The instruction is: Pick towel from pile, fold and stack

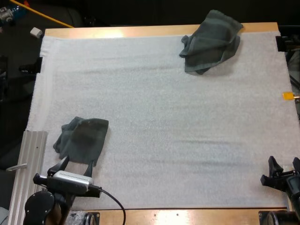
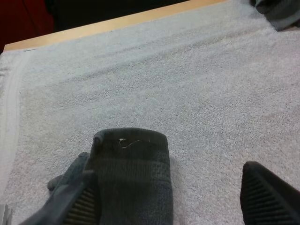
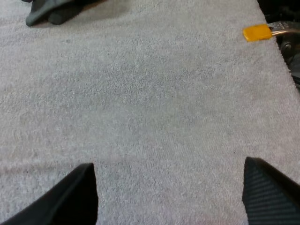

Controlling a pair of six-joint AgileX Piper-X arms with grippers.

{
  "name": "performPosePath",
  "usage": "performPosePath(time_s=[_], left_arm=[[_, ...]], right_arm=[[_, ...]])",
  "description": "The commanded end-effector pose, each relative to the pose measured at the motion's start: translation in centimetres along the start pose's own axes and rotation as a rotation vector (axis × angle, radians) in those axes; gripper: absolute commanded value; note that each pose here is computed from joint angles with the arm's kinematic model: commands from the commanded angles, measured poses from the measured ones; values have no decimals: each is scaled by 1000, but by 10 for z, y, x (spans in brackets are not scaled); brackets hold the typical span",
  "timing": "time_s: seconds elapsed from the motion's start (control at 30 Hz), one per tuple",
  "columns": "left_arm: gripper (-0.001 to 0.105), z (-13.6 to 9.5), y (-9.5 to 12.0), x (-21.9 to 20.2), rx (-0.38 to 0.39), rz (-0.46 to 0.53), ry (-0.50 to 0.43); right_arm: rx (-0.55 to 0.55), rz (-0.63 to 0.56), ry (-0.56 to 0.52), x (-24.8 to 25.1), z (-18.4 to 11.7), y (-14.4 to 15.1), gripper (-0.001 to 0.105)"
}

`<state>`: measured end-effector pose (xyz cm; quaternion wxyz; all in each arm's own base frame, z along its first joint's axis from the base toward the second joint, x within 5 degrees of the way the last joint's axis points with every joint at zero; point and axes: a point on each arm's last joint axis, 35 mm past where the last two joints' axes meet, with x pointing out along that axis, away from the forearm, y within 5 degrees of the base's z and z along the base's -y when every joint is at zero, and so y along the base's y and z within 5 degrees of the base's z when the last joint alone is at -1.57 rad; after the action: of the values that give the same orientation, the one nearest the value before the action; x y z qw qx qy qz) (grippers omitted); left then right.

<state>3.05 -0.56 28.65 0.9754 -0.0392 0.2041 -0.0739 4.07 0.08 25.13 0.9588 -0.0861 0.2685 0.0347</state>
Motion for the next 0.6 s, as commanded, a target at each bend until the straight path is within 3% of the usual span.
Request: performPosePath(time_s=[0.0,0.57], left_arm=[[60,4,0,0,-5,-1,-9],[60,2,0,1,-4,-3,-2]], right_arm=[[-1,-5,-9,-2,3,-1,63],[2,-2,-5,0,2,0,63]])
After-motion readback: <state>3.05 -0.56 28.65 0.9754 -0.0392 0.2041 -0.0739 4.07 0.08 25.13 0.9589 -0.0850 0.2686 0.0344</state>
